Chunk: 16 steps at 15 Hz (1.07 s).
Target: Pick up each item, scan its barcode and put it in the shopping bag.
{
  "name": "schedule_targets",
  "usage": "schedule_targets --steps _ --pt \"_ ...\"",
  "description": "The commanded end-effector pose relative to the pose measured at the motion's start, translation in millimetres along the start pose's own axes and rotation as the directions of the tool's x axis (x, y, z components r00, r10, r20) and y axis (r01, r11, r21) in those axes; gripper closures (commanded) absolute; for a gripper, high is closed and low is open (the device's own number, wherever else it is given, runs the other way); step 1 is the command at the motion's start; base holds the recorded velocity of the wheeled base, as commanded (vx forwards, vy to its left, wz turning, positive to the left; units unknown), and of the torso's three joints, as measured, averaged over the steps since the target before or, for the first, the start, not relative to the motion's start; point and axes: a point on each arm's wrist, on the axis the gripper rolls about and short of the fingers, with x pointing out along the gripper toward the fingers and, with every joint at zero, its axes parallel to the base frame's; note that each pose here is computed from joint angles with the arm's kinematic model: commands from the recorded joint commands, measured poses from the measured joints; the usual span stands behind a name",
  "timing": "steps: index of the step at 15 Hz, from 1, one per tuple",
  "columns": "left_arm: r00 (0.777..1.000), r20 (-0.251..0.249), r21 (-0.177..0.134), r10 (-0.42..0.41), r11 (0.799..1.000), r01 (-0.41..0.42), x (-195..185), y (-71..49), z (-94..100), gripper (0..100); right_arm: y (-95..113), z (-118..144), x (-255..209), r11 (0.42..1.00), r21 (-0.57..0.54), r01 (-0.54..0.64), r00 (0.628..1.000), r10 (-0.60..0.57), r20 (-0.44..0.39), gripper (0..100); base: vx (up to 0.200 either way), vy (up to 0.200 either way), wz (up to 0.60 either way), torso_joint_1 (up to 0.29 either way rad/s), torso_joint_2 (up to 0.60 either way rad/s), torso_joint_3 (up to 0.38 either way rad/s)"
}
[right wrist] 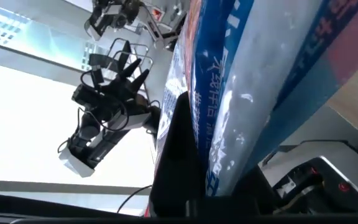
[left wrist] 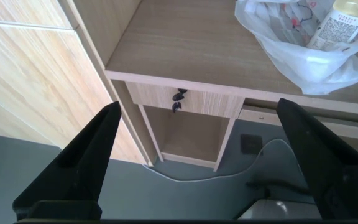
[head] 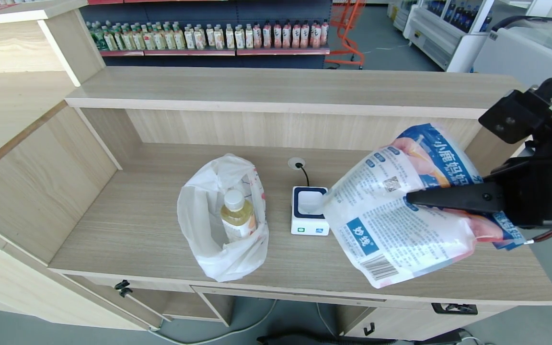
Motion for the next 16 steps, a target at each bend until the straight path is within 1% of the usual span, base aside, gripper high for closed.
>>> schedule_targets --steps 1,3,11,16 --pt "1.000 0.000 -0.001 0.000 1.000 0.000 0 0.0 0.0 0 8 0 -1 1.000 0.004 -0.015 1.000 0.015 0.003 100 0.000 0.000 0.00 0.000 0.00 0.000" --pt "1.000 0.000 -0.001 0.000 1.000 0.000 0 0.0 0.0 0 15 -1 -2 0.999 0.040 -0.030 1.000 0.029 0.004 100 0.000 0.000 0.00 0.000 0.00 0.000" --pt "1.000 0.000 0.001 0.002 1.000 -0.002 0 0.0 0.0 0 20 -4 1 0.998 0.039 -0.052 0.999 0.052 -0.014 100 0.000 0.000 0.00 0.000 0.00 0.000" --pt "1.000 0.000 -0.001 0.002 1.000 -0.002 0 0.0 0.0 0 22 -3 0 0.998 0.031 -0.054 0.998 0.054 -0.010 100 0.000 0.000 0.00 0.000 0.00 0.000"
